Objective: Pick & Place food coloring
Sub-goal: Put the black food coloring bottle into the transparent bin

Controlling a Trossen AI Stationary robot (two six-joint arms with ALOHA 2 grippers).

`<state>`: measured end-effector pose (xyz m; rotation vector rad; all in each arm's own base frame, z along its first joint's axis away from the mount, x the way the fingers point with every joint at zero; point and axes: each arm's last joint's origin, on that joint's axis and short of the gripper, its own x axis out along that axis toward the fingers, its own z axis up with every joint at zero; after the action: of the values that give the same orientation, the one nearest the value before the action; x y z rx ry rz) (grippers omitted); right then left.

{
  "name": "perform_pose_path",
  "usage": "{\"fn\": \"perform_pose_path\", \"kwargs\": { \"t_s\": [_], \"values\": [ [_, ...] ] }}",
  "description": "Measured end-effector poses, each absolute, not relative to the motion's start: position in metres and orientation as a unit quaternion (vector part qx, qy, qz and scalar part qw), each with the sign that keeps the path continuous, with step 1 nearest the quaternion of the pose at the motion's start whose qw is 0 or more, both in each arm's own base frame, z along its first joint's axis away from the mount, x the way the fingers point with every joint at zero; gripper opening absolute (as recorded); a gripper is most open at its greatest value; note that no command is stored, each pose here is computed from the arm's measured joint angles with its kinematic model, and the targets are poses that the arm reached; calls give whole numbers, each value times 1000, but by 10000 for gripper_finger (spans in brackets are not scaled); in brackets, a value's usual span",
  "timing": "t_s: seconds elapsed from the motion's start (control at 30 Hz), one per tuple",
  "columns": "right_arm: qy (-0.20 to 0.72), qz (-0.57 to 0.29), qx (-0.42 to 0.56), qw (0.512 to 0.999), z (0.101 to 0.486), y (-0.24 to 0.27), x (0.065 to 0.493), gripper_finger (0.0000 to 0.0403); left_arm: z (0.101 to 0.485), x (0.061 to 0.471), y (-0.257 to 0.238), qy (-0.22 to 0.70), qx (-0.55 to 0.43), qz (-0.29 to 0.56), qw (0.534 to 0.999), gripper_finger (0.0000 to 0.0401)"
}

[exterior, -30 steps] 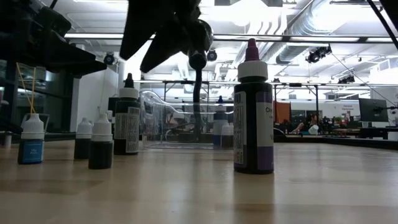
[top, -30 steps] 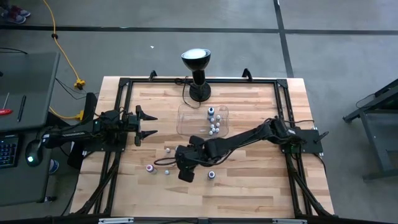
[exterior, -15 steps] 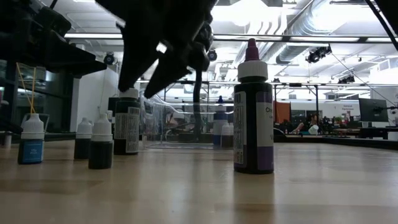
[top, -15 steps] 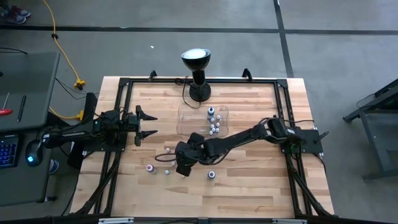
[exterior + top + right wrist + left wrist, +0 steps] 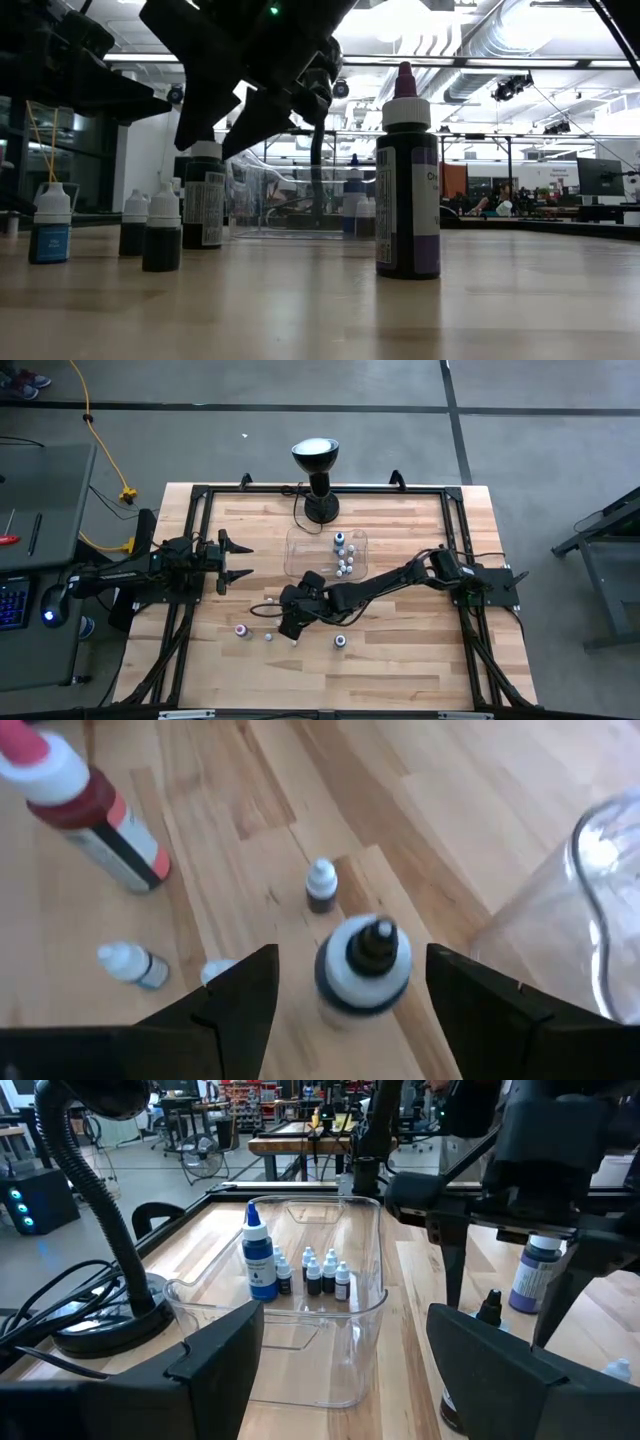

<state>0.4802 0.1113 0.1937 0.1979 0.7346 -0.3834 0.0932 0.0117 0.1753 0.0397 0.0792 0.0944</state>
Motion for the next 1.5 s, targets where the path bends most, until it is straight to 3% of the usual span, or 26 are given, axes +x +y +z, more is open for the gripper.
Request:
{"fn": "perform_pose_path", "kwargs": {
  "t_s": [0.4,0.83,1.23,1.5],
  "values": [
    [355,-191,96,910,194,104,482,230,175,93,12,40,20,47,998,278],
    [365,-182,102,907,193,101,482,184,175,93,12,40,20,47,998,278],
    [365,-182,102,907,193,101,482,112,175,93,12,39,20,47,998,278],
    [365,-182,102,907,193,101,482,111,175,93,12,40,20,47,998,278]
  ]
}}
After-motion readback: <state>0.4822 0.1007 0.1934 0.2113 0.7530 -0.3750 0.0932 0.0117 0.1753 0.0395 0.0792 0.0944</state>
